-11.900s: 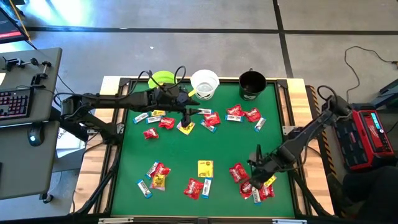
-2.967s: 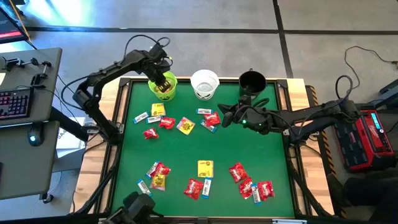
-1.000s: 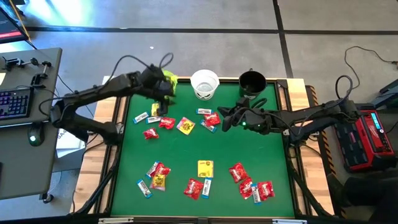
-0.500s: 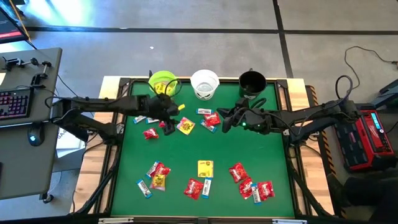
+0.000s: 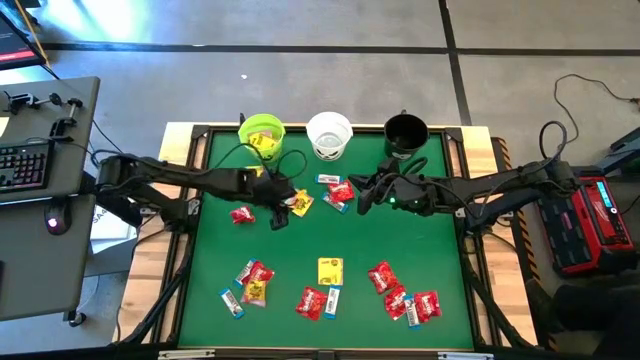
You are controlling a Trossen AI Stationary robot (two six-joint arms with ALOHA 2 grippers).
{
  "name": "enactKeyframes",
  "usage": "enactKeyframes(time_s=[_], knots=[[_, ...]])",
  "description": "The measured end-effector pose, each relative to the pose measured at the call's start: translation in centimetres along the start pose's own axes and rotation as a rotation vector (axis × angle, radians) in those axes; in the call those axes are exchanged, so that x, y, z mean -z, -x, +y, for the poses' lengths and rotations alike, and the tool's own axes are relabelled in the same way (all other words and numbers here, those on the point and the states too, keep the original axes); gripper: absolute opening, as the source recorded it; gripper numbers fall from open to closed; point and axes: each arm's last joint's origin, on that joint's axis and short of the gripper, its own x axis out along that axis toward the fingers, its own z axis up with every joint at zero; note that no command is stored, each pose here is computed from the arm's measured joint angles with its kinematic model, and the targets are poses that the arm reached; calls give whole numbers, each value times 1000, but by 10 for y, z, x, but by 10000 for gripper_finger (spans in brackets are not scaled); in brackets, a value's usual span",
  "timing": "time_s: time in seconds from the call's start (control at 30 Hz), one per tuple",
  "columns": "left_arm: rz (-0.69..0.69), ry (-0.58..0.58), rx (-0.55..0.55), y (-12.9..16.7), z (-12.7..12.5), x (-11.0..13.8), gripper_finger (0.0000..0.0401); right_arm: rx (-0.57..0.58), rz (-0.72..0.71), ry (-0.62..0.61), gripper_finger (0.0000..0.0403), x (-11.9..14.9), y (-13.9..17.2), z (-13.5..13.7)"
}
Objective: Sort candy by brand, put in halloween buckets
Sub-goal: Put the yellow candy into the green bucket
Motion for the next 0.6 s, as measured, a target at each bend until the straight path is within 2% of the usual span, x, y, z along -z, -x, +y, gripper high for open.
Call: enactKeyframes(time_s=[0.23, 0.37, 0.6], knots=[[108, -2, -36, -27, -3, 9, 221, 0, 0, 0, 0, 0, 0, 0], [149, -16, -101, -40, -2, 14, 221, 0, 0, 0, 0, 0, 0, 0], [207, -74, -146, -56, -3, 21, 213, 0, 0, 0, 0, 0, 0, 0]])
